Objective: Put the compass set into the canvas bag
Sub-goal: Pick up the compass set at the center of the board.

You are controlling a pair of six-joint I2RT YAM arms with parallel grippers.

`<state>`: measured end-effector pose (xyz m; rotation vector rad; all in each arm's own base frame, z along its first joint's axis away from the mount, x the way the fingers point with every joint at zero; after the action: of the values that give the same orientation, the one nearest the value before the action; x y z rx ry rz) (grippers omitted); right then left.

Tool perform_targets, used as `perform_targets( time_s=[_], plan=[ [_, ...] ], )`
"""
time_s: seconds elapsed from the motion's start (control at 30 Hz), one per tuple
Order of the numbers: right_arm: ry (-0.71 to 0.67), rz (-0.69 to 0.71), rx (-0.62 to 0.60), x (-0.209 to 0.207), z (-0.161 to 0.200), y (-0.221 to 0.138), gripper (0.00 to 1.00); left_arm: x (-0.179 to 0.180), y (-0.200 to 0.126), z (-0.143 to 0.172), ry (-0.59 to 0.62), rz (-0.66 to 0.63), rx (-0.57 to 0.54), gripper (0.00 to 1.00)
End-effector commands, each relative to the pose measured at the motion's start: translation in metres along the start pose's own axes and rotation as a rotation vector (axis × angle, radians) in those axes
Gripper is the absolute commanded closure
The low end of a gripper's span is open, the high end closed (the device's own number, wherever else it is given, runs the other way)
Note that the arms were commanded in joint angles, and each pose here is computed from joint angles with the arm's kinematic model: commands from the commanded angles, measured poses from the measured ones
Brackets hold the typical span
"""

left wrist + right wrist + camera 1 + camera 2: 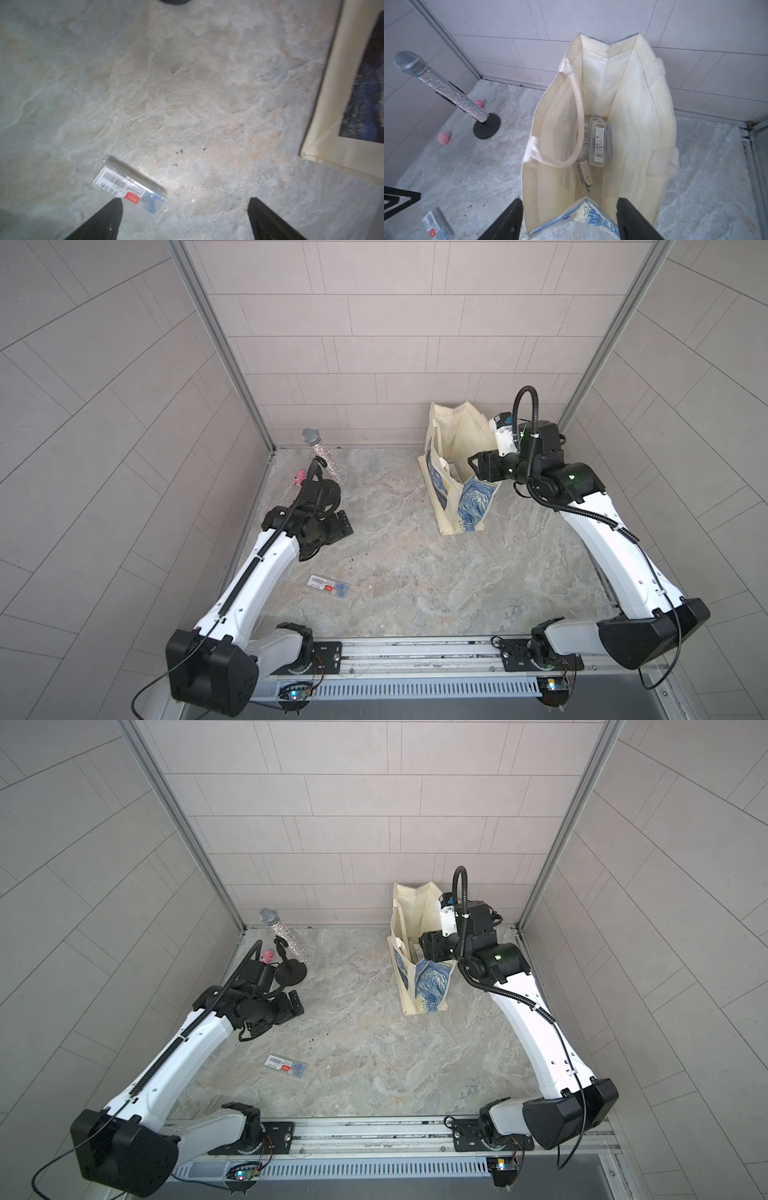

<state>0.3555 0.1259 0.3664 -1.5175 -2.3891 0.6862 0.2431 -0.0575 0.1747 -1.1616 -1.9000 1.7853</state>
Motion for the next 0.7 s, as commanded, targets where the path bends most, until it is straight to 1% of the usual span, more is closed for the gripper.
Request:
perform_targets(
  time_s=[0.0,0.1,0.2,0.27,0.33,0.47,0.57,0.67],
  plan=[
    [0.013,-0.077,-0.121,0.013,-0.022,0.002,0.26,0.050,0.019,0.018,-0.165,-0.212,0.032,0.04],
    [0.000,-0.088,-0.066,0.016,-0.015,0.011,0.26,0.072,0.046,0.032,-0.271,-0.253,0.064,0.10],
    [-0.014,-0.088,-0.042,0.017,-0.010,0.014,0.26,0.081,0.061,0.044,-0.356,-0.265,0.102,0.10],
    [-0.018,-0.081,-0.041,0.016,-0.008,0.014,0.26,0.086,0.066,0.047,-0.407,-0.270,0.100,0.10],
    [-0.021,-0.078,-0.041,0.015,-0.008,0.015,0.26,0.087,0.068,0.046,-0.426,-0.264,0.082,0.10],
    [-0.023,-0.083,-0.039,0.016,-0.009,0.016,0.26,0.093,0.071,0.042,-0.454,-0.293,0.041,0.10],
    [-0.019,-0.096,-0.042,0.018,-0.009,0.017,0.26,0.095,0.081,0.049,-0.487,-0.293,0.070,0.17],
    [-0.015,-0.114,-0.046,0.020,-0.009,0.019,0.26,0.100,0.084,0.051,-0.501,-0.308,0.066,0.20]
  ],
)
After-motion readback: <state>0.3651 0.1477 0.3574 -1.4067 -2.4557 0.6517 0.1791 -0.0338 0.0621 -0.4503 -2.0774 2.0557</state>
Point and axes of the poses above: each gripper's point midway between its finger pads, its own y axis out along the fingers, its own x axis along the line the jaws close on, z = x × y, the point moved 2 cm from there along -y, back along the fingers, and after that the axes turned 15 degrees about -y, right-handed, at the moved point
